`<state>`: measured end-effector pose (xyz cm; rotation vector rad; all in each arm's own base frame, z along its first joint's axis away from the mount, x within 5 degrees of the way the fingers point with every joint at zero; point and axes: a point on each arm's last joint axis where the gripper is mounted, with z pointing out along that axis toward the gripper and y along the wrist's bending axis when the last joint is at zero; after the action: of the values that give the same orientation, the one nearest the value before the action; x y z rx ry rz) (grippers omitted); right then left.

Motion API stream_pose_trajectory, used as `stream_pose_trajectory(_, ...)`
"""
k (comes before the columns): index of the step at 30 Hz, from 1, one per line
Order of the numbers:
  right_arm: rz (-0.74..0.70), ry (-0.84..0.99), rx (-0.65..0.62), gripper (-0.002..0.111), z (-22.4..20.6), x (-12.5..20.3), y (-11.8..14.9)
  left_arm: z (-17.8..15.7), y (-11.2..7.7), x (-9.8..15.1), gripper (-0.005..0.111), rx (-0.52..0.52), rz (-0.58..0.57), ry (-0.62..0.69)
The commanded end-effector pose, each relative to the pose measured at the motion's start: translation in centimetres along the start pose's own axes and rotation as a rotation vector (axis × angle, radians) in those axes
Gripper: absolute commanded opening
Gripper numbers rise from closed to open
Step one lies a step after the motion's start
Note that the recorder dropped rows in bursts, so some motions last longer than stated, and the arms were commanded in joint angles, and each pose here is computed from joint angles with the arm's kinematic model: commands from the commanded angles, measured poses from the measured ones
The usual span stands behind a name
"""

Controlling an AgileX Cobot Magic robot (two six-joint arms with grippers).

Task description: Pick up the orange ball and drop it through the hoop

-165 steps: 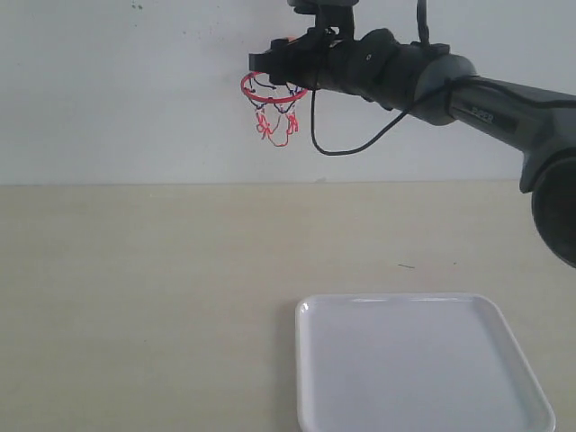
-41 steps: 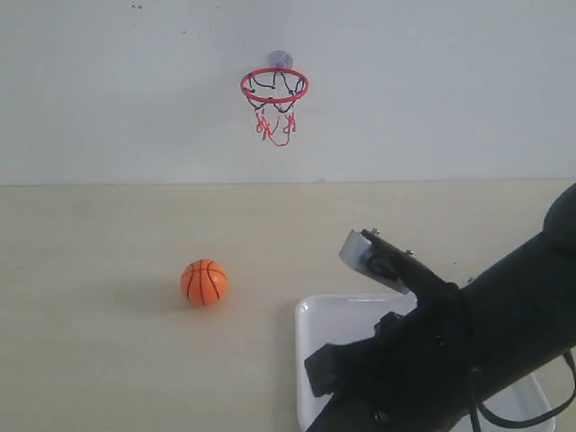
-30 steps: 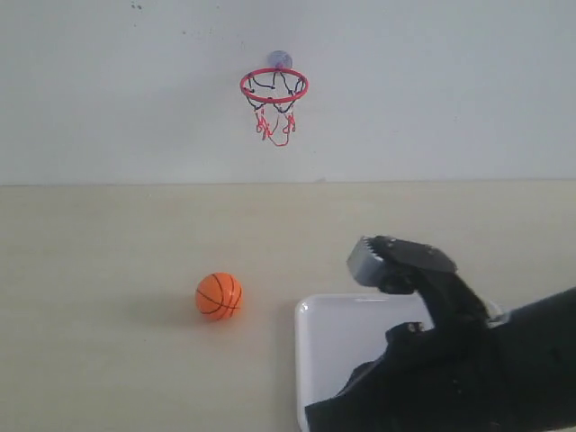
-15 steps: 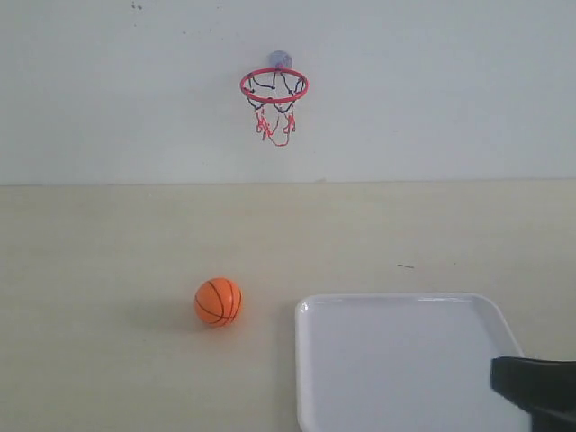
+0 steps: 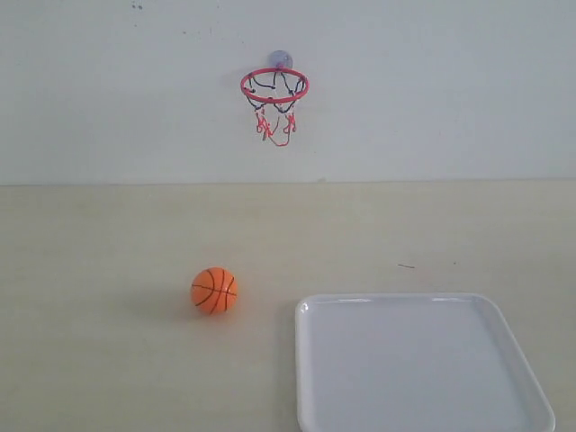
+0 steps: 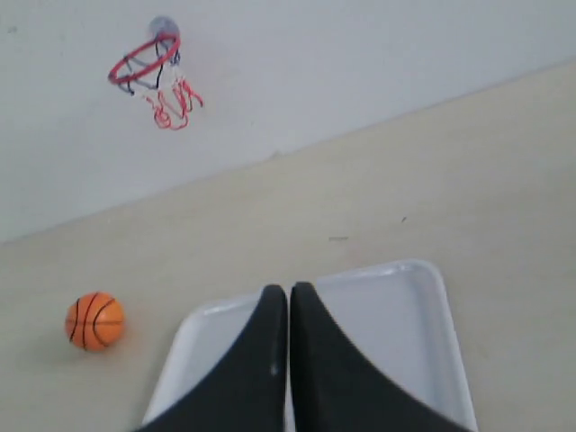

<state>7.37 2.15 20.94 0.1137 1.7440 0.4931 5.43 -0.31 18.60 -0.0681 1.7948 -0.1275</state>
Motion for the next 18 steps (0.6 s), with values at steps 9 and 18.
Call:
stream_pose_trajectory(9,0.010,-0.253,0.057,0.000,-1.92,-0.30,-0.91,0.00,0.00,0.06,0.004,0.001,-0.004,-0.004)
stream_pose_trajectory(18,0.097,-0.244,0.038,0.000,-1.90,-0.20,-0.84,0.00,0.00,0.06,0.004,0.001,-0.004,-0.004)
